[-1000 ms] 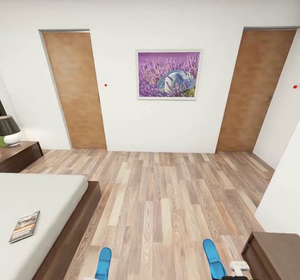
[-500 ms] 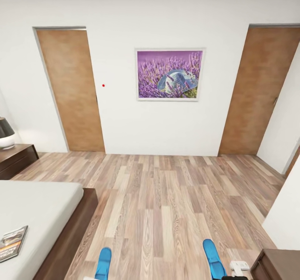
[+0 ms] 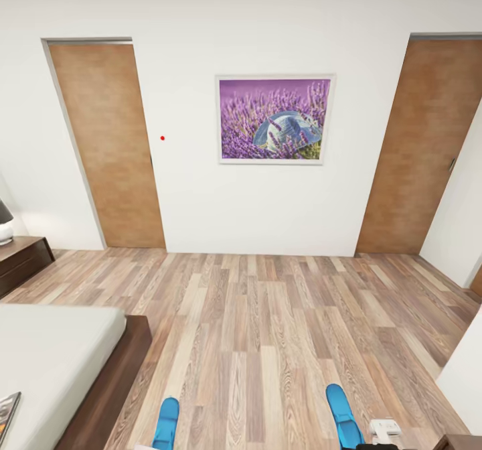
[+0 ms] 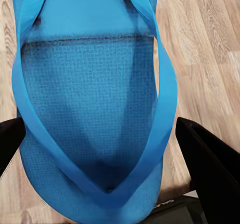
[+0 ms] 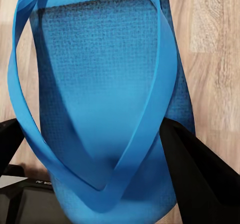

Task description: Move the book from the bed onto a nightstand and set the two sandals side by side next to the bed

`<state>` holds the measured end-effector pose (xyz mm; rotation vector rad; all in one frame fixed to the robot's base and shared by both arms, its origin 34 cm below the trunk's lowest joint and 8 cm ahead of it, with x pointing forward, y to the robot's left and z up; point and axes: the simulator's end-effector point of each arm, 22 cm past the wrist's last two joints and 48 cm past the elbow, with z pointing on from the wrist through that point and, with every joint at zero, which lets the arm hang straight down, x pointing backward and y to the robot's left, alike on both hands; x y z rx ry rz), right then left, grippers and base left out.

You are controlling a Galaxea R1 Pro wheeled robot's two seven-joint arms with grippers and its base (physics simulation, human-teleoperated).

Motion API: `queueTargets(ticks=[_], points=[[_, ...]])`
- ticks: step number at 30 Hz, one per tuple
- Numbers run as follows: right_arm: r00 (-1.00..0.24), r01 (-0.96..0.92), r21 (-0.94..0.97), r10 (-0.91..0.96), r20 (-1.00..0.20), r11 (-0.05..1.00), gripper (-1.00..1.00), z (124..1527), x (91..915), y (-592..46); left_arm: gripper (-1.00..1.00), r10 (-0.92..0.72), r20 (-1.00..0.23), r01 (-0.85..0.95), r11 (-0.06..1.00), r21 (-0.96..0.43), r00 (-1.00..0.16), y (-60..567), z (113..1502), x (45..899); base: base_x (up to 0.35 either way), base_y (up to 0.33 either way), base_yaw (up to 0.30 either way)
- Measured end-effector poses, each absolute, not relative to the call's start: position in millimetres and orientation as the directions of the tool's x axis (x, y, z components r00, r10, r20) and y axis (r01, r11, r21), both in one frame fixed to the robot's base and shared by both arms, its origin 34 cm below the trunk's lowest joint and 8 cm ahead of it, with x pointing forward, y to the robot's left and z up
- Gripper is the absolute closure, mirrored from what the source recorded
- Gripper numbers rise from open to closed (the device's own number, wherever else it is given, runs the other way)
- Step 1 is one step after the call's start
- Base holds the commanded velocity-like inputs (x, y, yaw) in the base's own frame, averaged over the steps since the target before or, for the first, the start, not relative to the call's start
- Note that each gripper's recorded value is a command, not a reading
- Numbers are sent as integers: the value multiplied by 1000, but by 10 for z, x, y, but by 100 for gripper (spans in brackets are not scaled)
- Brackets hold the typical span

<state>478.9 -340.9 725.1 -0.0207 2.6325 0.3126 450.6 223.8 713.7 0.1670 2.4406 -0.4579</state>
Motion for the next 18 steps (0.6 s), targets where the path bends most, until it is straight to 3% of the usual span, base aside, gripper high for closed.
queueTargets(ticks=[18], points=[[-882, -70, 217, 41, -470, 974, 100, 7251, 4789, -3410, 100, 5, -617, 228, 931, -284, -787, 2237, 7135, 4502, 327, 0, 0]])
